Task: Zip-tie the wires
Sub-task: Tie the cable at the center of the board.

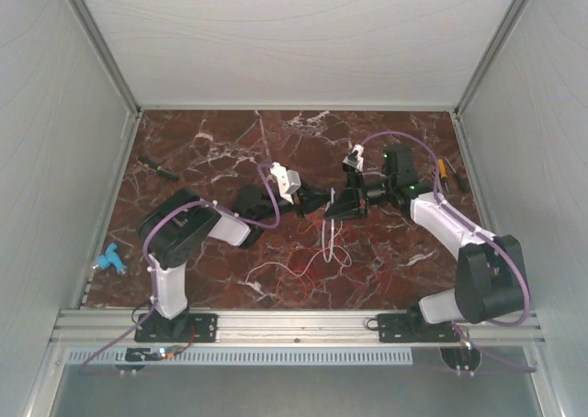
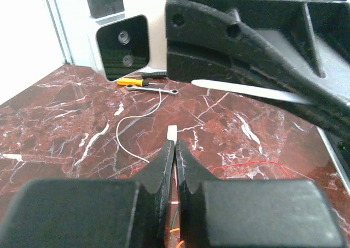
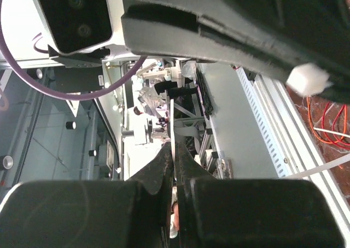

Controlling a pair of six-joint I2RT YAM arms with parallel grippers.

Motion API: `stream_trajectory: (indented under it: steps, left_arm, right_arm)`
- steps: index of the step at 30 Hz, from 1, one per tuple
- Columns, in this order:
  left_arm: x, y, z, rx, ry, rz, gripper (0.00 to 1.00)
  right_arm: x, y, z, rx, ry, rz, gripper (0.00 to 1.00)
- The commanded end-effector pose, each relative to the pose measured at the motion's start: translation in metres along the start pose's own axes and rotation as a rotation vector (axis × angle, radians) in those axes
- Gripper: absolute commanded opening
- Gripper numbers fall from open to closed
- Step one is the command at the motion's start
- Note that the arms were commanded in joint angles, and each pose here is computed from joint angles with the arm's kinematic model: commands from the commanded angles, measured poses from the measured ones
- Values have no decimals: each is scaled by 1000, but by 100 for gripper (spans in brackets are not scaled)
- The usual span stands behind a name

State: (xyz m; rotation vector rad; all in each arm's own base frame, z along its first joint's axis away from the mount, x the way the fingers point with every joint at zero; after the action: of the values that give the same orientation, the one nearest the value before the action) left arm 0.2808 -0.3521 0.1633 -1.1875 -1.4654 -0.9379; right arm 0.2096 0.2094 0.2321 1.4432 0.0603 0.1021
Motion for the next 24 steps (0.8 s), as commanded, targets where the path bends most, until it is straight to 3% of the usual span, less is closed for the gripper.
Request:
stream_trajectory:
  steps: [1,24]
  left_arm:
    - [67,-10,-4,-66,-247,-256,0]
    - [69,-8,-7,-63,-257,-247,0]
  right_arm:
    - [-15,5,5,21,19,-13,0]
    - [-20,-13,2,31,35,-89,0]
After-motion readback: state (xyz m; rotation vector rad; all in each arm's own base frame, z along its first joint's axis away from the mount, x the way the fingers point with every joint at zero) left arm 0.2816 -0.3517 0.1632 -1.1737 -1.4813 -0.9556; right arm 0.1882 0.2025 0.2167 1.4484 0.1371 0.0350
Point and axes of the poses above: each gripper's point midway between its finger pads, its own z axis back along the fingers, its own y axis along the line the jaws close on, x = y × z, the point moved 3 cm from there along z, back along the fingers, and after that the axes turned 1 degree about -z, right-handed, at the moved point
